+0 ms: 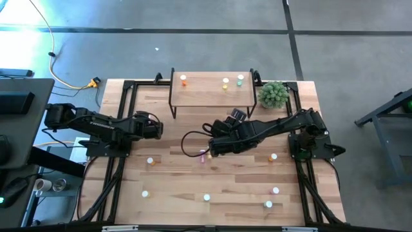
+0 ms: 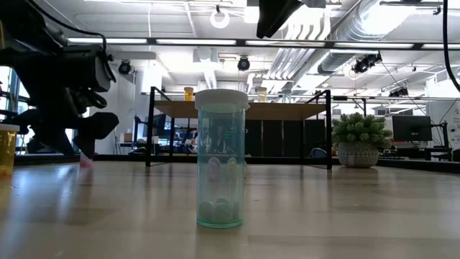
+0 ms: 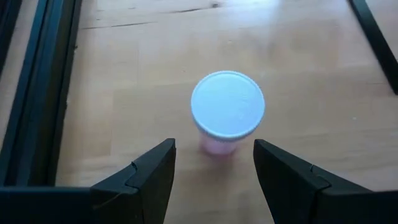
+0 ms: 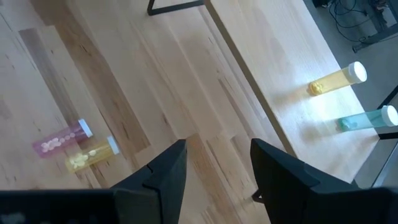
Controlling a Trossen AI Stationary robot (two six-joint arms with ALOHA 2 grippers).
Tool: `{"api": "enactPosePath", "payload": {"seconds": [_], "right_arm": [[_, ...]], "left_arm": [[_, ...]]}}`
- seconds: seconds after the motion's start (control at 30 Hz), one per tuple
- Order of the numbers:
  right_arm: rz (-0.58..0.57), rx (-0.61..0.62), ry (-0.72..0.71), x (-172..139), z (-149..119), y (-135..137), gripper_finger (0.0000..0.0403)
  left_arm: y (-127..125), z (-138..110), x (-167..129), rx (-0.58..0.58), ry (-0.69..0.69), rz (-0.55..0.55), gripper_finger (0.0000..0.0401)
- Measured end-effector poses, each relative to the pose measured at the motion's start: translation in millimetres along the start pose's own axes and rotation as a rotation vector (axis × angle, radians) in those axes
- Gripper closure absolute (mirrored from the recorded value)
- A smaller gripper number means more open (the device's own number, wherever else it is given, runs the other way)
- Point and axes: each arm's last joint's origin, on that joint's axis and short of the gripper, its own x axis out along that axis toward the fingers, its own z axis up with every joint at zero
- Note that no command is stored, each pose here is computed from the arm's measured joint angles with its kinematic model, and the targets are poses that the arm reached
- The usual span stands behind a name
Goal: Pick and place medicine bottles onto shelf by color
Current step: Put the top pink pill bottle on the shelf
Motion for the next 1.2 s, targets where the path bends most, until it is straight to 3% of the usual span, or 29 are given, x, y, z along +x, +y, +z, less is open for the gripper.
{"api": "enactPosePath", "payload": {"seconds": [0.37,0.87,1.2], "right_arm": [[0.003,0.009,-0.006,0.4,1.1,0.1,0.0233],[0.005,0.023,-0.003,1.6,1.8,-1.0,0.0233],[0.02,0.038,-0.013,1.6,3.4,0.2,0.0233]], "left_arm": [[-1.0,1.6,1.0,0.06,-0.082,0.0,0.0198],[0.5,4.5,4.6,0.086,-0.045,0.017,0.0303],[0.4,4.3,4.5,0.108,-0.034,0.014,0.0309]]}}
